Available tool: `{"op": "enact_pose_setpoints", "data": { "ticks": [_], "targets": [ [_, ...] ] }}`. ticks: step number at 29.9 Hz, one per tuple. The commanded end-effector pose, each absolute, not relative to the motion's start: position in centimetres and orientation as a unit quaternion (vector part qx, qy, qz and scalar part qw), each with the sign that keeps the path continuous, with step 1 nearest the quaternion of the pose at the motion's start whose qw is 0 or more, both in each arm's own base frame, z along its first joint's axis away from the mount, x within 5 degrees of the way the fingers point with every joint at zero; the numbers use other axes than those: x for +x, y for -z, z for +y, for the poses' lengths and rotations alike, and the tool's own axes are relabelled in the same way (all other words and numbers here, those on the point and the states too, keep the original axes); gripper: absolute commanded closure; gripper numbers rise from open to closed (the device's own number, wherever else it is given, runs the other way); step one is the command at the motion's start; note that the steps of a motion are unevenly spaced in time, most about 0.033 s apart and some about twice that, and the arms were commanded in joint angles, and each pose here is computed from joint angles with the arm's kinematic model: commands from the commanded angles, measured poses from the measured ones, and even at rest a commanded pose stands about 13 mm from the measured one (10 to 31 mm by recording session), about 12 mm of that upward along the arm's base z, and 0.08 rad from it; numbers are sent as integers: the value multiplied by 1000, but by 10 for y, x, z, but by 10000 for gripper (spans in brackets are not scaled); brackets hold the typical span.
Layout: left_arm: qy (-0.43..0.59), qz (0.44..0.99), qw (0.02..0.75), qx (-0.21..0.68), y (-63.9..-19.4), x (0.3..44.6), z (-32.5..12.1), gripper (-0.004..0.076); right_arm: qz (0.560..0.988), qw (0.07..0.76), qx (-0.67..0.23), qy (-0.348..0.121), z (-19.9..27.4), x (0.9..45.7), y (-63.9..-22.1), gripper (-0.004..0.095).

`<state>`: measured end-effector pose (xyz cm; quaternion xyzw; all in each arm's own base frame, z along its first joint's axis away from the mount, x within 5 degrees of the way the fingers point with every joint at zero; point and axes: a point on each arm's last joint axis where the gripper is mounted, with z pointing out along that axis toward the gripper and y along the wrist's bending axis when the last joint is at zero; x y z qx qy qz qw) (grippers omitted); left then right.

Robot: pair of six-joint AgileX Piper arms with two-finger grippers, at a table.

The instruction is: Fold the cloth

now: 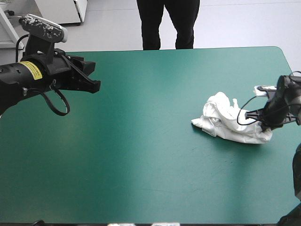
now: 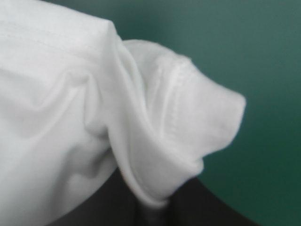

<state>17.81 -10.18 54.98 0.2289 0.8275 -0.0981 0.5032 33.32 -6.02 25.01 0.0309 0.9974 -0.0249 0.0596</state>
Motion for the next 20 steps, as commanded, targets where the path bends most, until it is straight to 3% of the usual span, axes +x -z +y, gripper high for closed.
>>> {"op": "enact_pose_setpoints", "data": {
  "ticks": [1,8,15,18,20],
  "targets": [
    [108,826,506,223,-557,165,-94,485,993,89,49,51,-77,298,-263,925],
    [125,825,502,228,-557,163,-97,485,984,132,99,66,-93,248,-257,925],
    [132,825,500,229,-557,162,-98,485,977,142,130,93,-100,238,-257,922],
    [132,825,500,229,-557,162,-98,485,976,149,131,91,-100,239,-258,846],
    [134,825,499,230,-557,162,-99,485,976,151,124,91,-100,240,-260,711]
  ]
}}
